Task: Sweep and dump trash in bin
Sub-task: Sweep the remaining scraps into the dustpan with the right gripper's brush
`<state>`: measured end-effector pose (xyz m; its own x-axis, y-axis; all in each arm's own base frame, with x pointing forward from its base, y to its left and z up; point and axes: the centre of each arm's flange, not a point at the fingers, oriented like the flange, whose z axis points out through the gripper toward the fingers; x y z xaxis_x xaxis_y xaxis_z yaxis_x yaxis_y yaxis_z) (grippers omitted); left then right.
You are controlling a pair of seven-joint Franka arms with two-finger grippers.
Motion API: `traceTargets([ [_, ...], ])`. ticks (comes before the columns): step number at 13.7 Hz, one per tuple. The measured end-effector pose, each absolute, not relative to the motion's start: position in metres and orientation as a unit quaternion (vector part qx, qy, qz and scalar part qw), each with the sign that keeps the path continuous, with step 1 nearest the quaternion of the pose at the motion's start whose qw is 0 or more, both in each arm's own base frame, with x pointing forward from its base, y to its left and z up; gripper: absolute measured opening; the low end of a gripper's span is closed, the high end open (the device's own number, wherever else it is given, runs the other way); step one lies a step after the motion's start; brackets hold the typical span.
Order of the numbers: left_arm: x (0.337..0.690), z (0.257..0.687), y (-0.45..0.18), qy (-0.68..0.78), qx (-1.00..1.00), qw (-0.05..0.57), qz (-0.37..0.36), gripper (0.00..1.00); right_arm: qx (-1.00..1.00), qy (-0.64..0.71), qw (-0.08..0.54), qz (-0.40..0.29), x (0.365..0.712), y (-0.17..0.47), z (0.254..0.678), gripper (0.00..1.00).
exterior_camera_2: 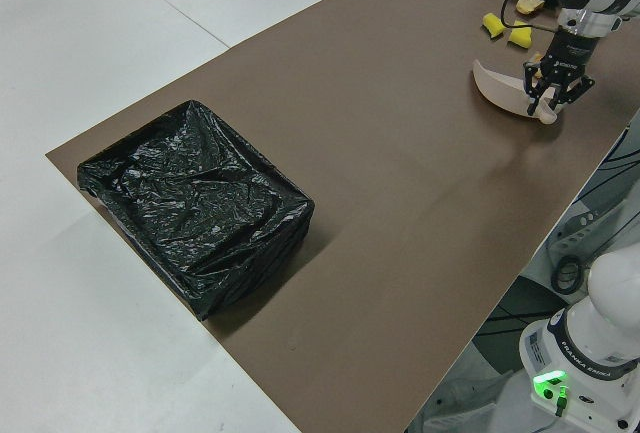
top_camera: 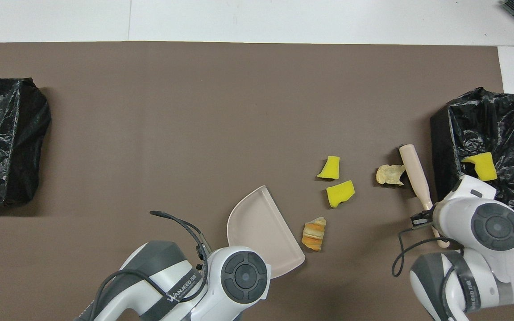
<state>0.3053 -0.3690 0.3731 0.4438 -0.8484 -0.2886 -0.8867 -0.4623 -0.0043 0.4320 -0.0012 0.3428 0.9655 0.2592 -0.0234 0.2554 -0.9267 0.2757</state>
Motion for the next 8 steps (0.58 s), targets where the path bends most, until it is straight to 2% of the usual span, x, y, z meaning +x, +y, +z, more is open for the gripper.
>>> traceTargets([
  [8, 0.304, 0.371, -0.365, 0.505, -0.848, 0.083, 0.137, 0.32, 0.988, 0.093, 0.123, 0.019, 0.430, 0.101, 0.328, 0.26],
])
